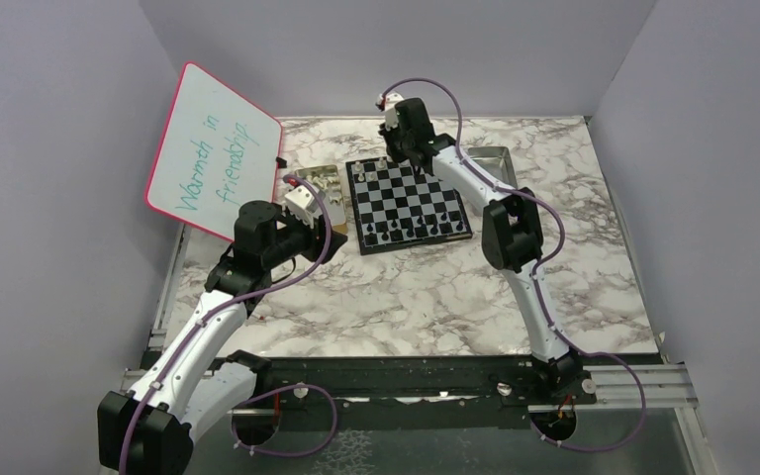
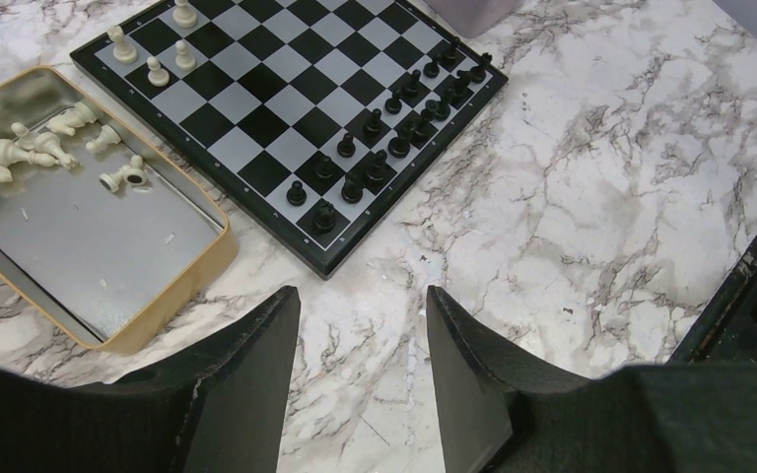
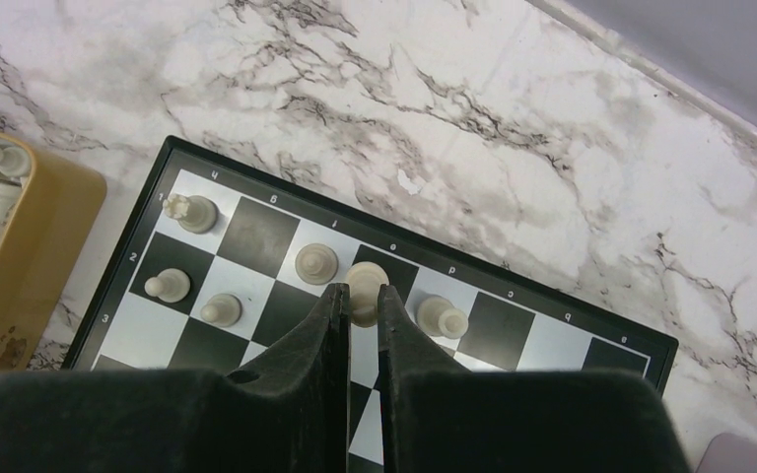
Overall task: Set up the chess pieces on the board
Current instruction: Place the chess piece on the chessboard.
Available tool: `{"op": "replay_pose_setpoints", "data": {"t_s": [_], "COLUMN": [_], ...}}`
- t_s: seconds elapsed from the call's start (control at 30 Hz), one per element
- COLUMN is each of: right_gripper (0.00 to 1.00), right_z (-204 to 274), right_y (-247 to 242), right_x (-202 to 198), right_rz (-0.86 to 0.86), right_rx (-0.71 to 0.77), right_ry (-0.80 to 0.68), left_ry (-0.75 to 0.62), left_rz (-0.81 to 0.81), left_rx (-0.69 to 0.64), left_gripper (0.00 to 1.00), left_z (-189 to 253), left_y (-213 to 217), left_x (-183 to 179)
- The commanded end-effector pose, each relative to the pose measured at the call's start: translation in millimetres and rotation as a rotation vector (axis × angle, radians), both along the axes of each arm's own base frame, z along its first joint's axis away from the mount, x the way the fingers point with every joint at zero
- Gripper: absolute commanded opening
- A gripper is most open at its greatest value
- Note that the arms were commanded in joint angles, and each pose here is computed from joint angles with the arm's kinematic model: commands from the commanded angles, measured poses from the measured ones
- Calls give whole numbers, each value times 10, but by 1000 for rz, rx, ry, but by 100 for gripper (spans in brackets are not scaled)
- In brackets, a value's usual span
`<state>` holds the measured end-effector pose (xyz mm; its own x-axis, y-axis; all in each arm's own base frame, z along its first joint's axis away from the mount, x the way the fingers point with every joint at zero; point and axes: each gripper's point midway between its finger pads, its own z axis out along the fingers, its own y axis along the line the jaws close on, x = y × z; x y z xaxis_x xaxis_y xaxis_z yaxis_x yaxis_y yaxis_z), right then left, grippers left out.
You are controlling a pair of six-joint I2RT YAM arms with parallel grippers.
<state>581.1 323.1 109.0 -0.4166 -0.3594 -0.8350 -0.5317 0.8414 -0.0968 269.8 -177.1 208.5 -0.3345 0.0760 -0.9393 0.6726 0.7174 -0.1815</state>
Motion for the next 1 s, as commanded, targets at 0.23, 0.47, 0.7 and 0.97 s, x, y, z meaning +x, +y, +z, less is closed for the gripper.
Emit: {"op": "replay_pose_setpoints", "data": {"t_s": [0.23, 0.47, 0.7, 0.97], "right_gripper": [10, 13, 13, 12], "right_z": [-6, -135, -300, -191], "right_y": [61, 58, 88, 33], "right_x": [152, 129, 57, 61], "right_rz": [-4, -11, 6, -10], "right_rx": [-17, -20, -33, -56], "right_ry": [-59, -24, 30, 25], "left_ry": [-35, -31, -25, -27], "left_rz": [10, 10, 13, 12], "left_rx": [9, 12, 16, 16], "left_gripper": [52, 53, 53, 53], "left_z": [64, 51, 30, 39], "left_y": [11, 12, 15, 14], "left_x": [25, 29, 35, 36]}}
